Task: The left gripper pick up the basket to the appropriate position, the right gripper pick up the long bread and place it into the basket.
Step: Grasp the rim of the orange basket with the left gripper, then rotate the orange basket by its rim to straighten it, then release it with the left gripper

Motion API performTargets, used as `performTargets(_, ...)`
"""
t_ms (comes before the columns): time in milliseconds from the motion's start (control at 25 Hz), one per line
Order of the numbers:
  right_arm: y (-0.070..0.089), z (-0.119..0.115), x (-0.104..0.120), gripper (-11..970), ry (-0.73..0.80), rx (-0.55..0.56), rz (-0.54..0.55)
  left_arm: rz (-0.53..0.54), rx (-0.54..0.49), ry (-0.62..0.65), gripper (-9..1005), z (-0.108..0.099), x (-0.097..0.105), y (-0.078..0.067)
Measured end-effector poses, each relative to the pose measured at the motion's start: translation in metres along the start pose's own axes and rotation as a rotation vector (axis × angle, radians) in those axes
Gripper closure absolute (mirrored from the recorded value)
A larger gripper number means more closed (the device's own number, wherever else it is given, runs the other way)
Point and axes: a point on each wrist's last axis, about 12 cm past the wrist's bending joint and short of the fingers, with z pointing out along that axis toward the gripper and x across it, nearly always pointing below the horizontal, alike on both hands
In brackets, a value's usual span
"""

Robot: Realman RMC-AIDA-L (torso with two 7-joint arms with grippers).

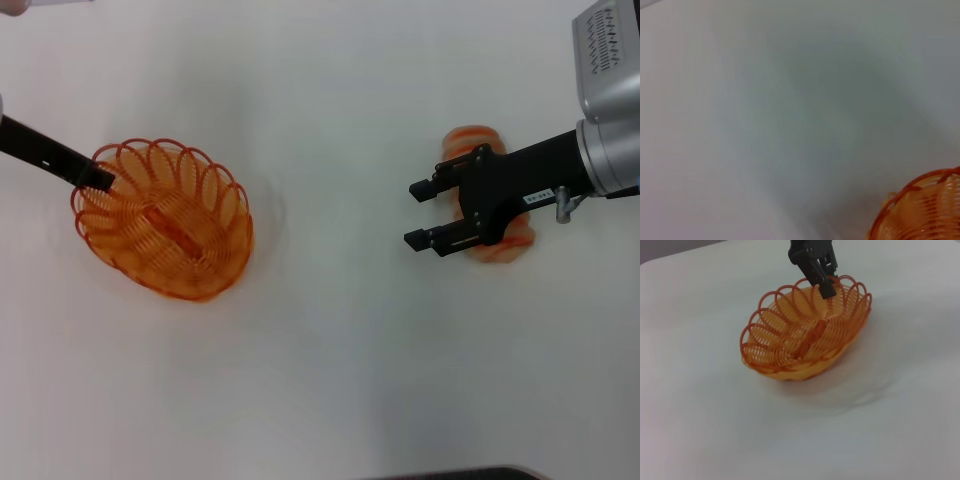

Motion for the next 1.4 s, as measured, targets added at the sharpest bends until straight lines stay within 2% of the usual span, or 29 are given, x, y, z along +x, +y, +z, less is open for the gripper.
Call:
performTargets(160, 0.0, 0.0, 0.001, 259, 0.001, 0.006, -0.004, -0.003, 0.004, -0.003, 838, 0.0, 0.0, 0.0)
performTargets(440, 0.001, 0.0, 0.002, 259, 0.001, -0.001, -0.01, -0.054, 0.031, -0.05, 879, -0.002, 0.001, 0.002)
performTargets(720, 0.006, -0.002, 0.002, 259, -0.021, -0.039, -0.047, -0.229, 0.132, -0.159, 881, -0.02, 0.007, 0.013)
performTargets(880, 0.007, -0.002, 0.002, 260, -0.024, -0.044, -0.071, -0.326, 0.148, -0.174, 891, -0.024, 0.012, 0.016)
performTargets(1080, 0.009, -0.001, 0.002, 260, -0.028, -0.054, -0.098, -0.43, 0.166, -0.202, 907, -0.023, 0.021, 0.02)
performTargets(1200, 0.009, -0.001, 0.002, 260, -0.03, -0.057, -0.113, -0.539, 0.177, -0.251, 907, -0.02, 0.031, 0.022)
performTargets(1400, 0.011, 0.001, 0.004, 260, -0.03, -0.067, -0.133, -0.653, 0.196, -0.336, 908, -0.006, 0.05, 0.015)
